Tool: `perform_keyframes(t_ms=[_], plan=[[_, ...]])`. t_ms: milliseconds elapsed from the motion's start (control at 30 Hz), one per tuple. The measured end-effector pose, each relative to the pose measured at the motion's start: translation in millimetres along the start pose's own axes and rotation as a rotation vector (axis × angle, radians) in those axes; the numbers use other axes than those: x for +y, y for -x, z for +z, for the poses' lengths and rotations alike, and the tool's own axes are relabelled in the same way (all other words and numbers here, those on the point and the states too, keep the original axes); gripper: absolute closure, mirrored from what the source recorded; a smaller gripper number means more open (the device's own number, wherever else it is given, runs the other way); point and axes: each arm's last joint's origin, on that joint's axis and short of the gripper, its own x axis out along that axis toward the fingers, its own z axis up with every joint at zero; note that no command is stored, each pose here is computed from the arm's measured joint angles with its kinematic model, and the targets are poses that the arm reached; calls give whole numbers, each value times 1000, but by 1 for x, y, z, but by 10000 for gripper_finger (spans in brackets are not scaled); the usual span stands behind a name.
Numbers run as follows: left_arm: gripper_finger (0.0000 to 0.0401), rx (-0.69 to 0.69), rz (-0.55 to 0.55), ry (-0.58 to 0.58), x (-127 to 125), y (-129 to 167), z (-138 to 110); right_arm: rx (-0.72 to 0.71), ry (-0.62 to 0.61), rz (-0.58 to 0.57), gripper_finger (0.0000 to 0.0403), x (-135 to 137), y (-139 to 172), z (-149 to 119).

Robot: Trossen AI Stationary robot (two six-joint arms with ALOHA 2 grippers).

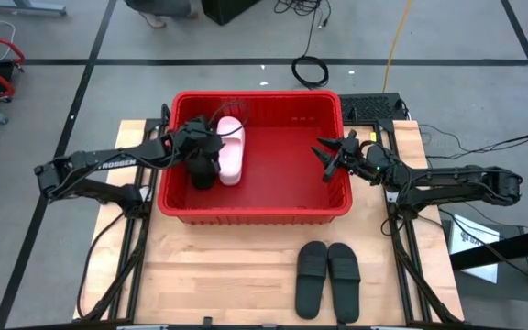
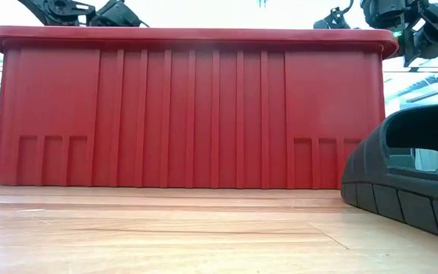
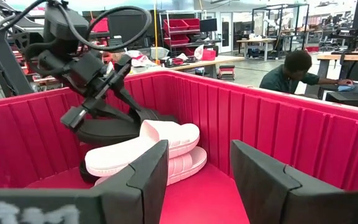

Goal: Pick and place slides into bin
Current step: Put the black slipper into the organizer bin

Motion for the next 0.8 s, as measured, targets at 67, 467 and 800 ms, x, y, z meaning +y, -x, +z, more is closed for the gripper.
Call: perform_keyframes(t_ms=[67, 467, 800], plan=[[274, 0, -12, 5, -2, 3, 1, 0, 0, 0, 238, 0, 0, 0], [274, -124, -4, 75, -8, 25, 16, -36, -17, 87, 238, 3, 0, 4], [274, -271, -59, 80, -21, 57, 31, -100, -57, 260, 238, 8, 2, 12]])
